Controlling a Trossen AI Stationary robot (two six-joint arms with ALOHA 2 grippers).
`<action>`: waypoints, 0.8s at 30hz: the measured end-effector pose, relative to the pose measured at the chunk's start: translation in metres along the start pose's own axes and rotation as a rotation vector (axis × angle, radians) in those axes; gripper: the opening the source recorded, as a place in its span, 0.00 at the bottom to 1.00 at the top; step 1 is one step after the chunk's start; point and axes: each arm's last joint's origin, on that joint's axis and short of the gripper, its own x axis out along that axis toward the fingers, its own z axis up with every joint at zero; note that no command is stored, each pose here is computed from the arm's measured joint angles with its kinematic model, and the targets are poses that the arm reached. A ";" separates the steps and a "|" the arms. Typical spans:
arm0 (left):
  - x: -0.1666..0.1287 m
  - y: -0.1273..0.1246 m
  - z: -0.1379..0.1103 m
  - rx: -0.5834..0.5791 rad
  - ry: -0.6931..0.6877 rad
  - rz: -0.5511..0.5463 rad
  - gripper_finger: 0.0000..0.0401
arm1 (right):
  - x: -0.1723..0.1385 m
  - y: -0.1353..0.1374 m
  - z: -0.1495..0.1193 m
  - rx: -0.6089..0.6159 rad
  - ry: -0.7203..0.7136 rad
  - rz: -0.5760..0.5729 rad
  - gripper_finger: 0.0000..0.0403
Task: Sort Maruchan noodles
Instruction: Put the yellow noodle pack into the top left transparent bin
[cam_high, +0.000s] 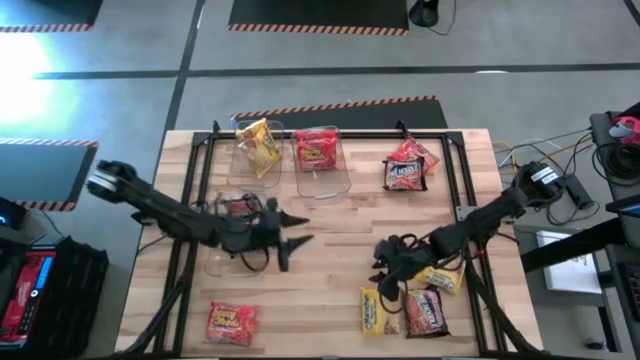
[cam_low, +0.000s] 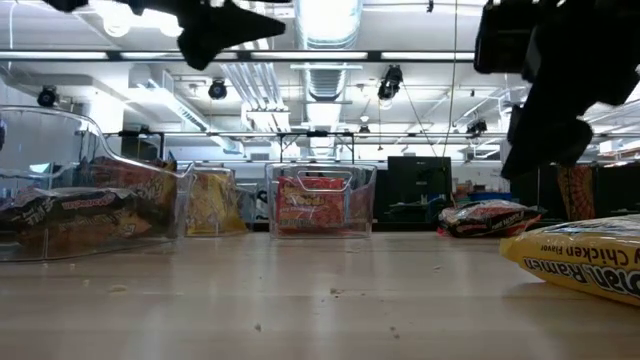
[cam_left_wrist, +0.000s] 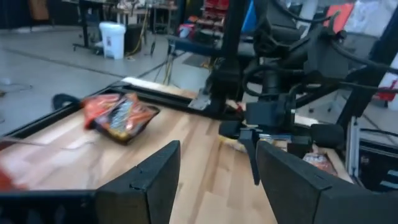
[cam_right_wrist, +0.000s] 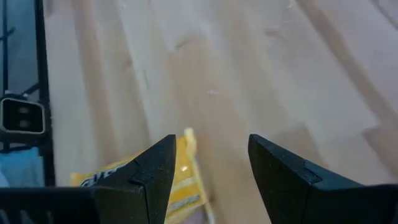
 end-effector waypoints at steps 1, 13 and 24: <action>0.004 -0.003 -0.006 0.005 -0.005 -0.006 0.48 | -0.002 0.003 0.000 0.007 0.008 0.001 0.48; 0.055 -0.036 -0.038 0.104 0.099 0.003 0.48 | -0.013 0.037 -0.019 0.207 0.070 0.060 0.48; 0.065 -0.042 -0.049 0.084 0.127 -0.015 0.48 | -0.004 0.085 -0.052 0.298 0.158 0.129 0.48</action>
